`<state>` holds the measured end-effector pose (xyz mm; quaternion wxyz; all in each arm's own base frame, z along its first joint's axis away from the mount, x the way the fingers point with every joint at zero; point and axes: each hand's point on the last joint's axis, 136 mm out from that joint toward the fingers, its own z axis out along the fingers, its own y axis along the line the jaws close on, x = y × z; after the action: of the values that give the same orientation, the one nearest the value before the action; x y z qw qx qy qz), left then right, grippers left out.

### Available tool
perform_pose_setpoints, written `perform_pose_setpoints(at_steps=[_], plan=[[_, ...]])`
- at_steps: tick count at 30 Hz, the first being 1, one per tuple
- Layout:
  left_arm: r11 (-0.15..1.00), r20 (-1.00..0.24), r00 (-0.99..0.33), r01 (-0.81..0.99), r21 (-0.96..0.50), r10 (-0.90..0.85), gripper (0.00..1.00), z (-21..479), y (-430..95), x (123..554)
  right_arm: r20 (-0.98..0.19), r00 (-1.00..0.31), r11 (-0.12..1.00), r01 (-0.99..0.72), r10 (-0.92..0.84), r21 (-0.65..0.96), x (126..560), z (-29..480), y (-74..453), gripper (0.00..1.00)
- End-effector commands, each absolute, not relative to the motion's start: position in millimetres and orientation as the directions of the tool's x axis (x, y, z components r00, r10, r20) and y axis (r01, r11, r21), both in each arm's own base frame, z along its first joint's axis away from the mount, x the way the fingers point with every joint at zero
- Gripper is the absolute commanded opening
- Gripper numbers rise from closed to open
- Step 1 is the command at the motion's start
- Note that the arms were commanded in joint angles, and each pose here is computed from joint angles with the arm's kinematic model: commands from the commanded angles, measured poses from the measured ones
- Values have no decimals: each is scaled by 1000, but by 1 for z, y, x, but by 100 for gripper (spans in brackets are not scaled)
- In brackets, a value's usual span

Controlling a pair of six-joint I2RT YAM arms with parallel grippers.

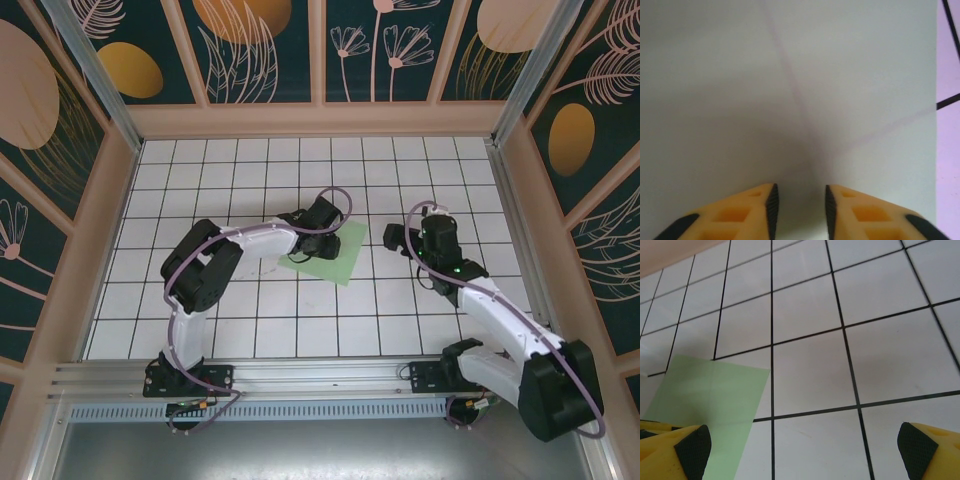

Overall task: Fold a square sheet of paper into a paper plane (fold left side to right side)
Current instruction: Move the square sheet of paper to the center of the table, then pick up the square sheet of paper from the center of the table.

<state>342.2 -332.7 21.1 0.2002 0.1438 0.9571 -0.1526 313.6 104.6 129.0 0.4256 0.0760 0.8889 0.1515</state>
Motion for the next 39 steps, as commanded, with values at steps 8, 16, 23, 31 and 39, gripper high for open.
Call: perform_pose_setpoints(at_steps=[8,16,23,31,39], plan=[[876,-498,-866,270,-399,40,46,86,-286,351,-694,-682,924,-69,232,376,364,108,159,99],[879,-427,-904,220,-423,21,44,53,-268,348,-649,-742,939,-82,167,335,396,75,193,99],[894,-384,-923,192,-406,24,41,28,-260,338,-618,-777,951,-85,123,296,403,52,207,99],[904,-343,-939,165,-395,21,38,9,-250,322,-565,-821,952,-107,78,287,398,29,223,99],[906,-336,-942,158,-392,19,35,5,-247,318,-516,-854,939,-123,64,320,387,16,238,99]])
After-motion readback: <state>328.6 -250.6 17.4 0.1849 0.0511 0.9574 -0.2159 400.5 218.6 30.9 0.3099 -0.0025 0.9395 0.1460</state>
